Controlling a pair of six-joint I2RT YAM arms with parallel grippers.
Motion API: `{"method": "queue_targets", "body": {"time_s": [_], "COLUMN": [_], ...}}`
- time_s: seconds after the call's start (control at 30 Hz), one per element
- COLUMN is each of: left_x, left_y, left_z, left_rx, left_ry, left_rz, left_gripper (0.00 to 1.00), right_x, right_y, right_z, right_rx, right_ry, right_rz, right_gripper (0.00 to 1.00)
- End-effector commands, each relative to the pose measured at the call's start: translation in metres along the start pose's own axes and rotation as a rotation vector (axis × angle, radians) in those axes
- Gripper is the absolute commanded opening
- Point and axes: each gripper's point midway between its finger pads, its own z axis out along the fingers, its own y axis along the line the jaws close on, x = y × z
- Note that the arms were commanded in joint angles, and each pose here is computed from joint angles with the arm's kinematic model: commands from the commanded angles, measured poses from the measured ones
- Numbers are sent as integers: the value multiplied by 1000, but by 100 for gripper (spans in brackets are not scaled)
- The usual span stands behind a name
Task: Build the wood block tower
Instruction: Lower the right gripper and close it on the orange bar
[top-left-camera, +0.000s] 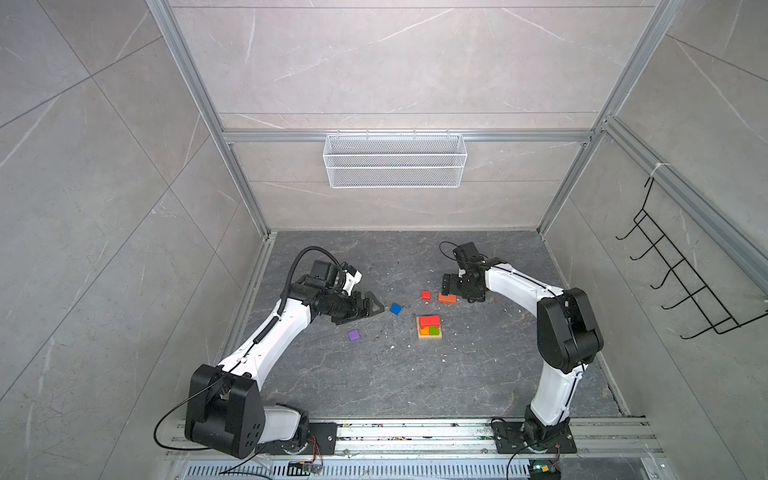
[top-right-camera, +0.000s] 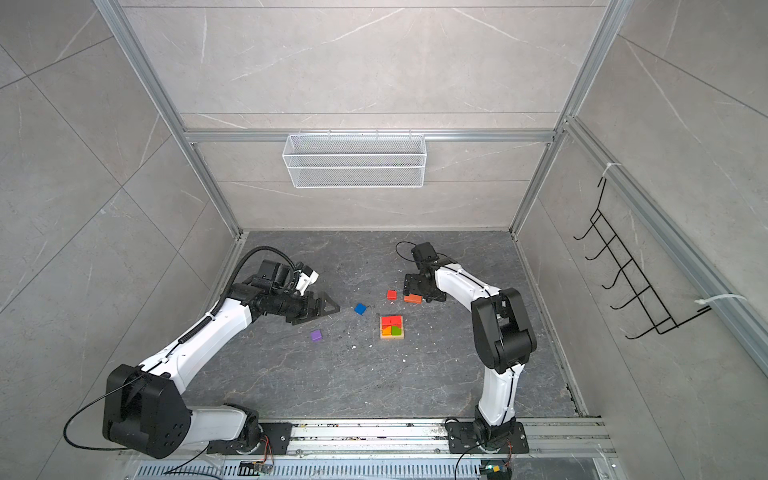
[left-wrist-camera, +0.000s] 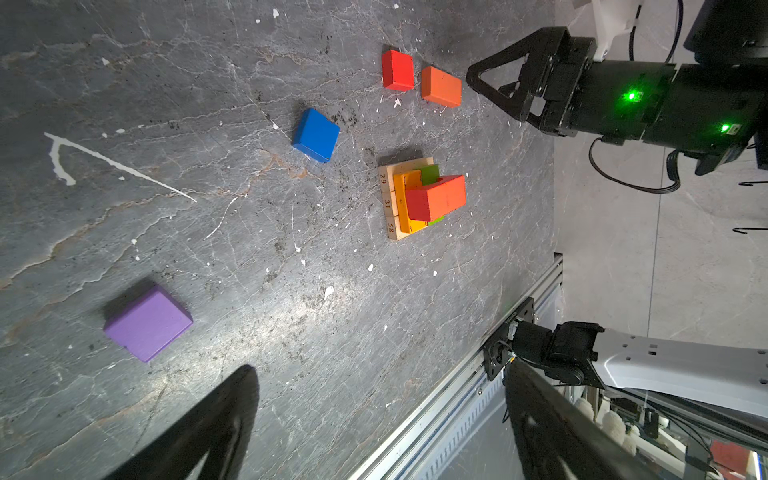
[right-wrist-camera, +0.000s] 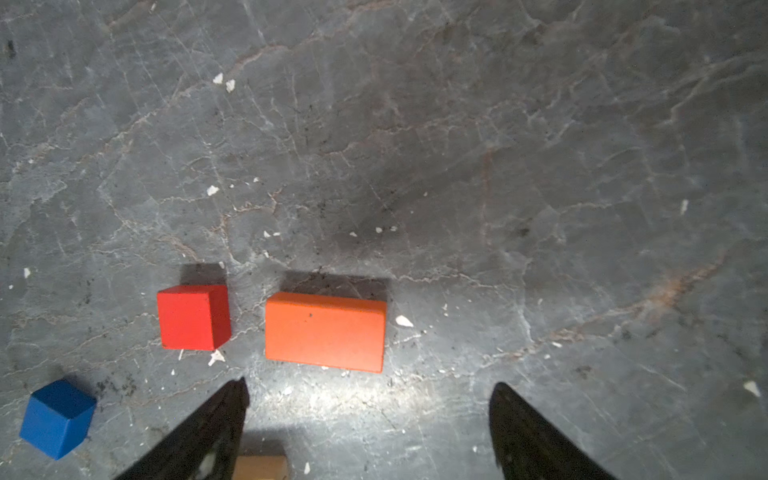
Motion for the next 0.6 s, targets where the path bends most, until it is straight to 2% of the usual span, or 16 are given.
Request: {"method": "queue_targets", "body": {"time_s": [0.0, 0.57], "left_x": [-1, -1], "left_y": [-9, -10], "left_z": [-8, -6], "left_rx": [11, 15], "left_ry": [-22, -18], "left_rz": [45, 44], "left_gripper": [95, 95], "right_x": [5, 12], "right_y": [4, 18], "right_z": [8, 44], "right_rx": [24, 52], "right_ry": [40, 107], "right_rz": [-30, -82], "right_gripper": [90, 72]}}
